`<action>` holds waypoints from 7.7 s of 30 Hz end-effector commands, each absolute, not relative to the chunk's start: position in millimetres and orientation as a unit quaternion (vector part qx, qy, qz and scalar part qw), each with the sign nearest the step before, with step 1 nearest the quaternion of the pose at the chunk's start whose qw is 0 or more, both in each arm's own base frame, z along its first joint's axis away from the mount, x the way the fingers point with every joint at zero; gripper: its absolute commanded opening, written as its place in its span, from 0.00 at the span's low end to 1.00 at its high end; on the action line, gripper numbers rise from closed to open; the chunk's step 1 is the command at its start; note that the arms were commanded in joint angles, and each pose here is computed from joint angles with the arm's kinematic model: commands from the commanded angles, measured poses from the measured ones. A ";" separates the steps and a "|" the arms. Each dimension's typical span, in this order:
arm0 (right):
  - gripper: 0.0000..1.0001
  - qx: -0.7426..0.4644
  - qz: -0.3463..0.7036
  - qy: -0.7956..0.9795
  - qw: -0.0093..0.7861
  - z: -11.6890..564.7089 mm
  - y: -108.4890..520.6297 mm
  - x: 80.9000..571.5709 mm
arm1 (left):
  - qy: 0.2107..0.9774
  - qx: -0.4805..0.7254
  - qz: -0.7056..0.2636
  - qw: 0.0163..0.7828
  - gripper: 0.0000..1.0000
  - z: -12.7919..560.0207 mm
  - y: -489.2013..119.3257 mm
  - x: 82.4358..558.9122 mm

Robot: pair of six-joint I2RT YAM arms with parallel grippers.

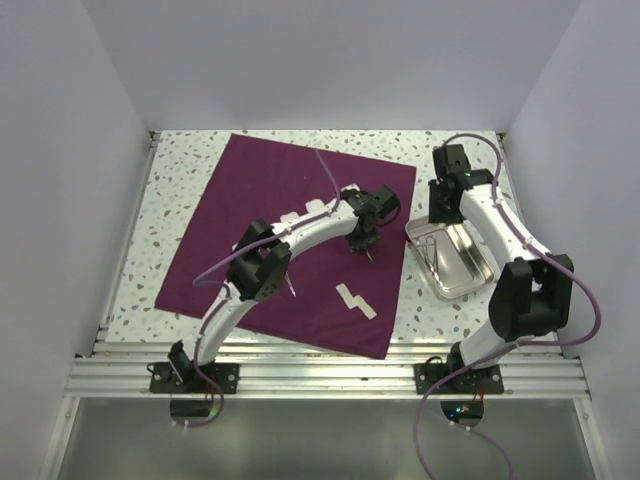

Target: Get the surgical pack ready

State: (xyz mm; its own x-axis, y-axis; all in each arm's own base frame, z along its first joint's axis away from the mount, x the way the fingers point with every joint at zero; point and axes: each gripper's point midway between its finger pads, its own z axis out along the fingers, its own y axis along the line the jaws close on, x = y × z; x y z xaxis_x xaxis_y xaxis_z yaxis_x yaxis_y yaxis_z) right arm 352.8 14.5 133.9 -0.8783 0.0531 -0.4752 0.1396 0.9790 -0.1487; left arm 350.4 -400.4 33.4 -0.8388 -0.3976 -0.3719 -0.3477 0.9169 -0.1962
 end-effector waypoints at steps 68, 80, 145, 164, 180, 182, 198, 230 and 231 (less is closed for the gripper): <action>0.42 0.038 0.231 0.945 0.229 111.8 154.7 350.8 | 0.949 -0.001 -0.123 0.290 0.14 67.1 -369.9 318.3; 0.45 0.055 0.143 0.951 0.270 136.9 98.8 360.7 | 0.965 -0.013 -0.041 0.258 0.34 34.6 -374.1 333.9; 0.43 0.057 0.366 0.918 0.142 31.0 252.2 360.5 | 0.966 0.002 -0.124 0.229 0.00 11.1 -346.9 292.5; 0.00 0.036 0.345 0.926 0.151 30.7 261.7 363.7 | 0.958 0.013 -0.153 0.241 0.01 27.1 -348.0 288.8; 0.00 -0.023 0.246 0.945 0.214 121.6 192.3 354.8 | 0.925 -0.041 -0.207 0.315 0.49 119.2 -250.5 281.0; 0.00 0.001 0.192 0.959 0.209 132.4 148.4 345.5 | 0.925 -0.048 -0.205 0.315 0.49 116.8 -240.2 277.3; 0.00 0.058 -0.005 0.987 0.150 101.1 3.8 331.3 | 0.961 -0.130 -0.094 0.224 0.42 61.2 -203.2 257.9; 0.49 -0.013 0.031 0.958 0.285 170.5 90.6 344.8 | 0.946 -0.212 0.053 0.241 0.36 39.6 -190.0 272.3; 0.49 -0.017 0.039 0.957 0.286 171.4 94.0 344.5 | 0.946 -0.210 0.055 0.242 0.34 39.6 -190.1 273.6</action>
